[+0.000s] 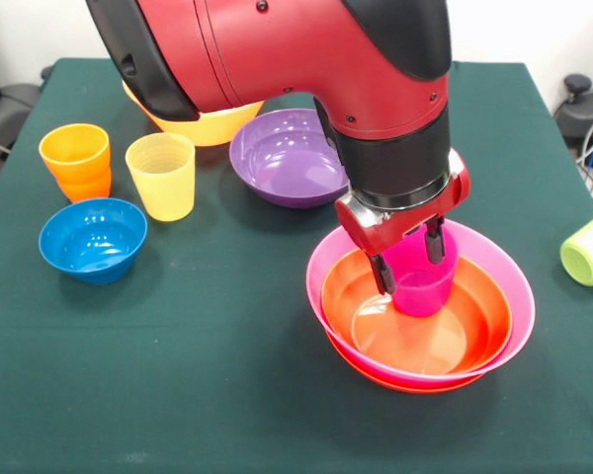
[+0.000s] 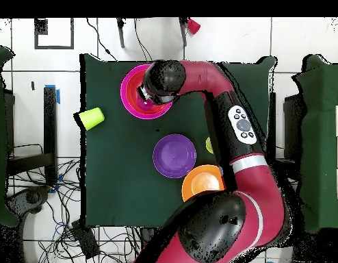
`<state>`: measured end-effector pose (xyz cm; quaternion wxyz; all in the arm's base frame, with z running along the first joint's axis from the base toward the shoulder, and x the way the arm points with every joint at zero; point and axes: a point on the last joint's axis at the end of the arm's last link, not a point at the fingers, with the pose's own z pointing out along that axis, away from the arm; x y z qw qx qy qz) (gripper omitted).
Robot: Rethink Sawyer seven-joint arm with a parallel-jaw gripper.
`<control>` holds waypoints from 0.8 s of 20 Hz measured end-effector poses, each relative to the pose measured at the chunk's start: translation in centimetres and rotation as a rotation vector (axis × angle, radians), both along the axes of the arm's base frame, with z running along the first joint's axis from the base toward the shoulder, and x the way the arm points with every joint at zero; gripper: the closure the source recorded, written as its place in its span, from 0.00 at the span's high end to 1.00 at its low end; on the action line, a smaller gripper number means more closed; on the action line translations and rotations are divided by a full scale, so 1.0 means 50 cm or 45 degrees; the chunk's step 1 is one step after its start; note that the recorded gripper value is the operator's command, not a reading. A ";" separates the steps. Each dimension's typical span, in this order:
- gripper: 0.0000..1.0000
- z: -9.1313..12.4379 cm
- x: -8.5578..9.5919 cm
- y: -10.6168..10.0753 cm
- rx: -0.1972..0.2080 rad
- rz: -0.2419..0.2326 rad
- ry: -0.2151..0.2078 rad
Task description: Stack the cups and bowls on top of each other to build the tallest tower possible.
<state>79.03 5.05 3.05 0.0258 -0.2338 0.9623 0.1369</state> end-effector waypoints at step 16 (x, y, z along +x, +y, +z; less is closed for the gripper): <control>1.00 -0.005 -0.002 0.002 0.009 -0.001 0.005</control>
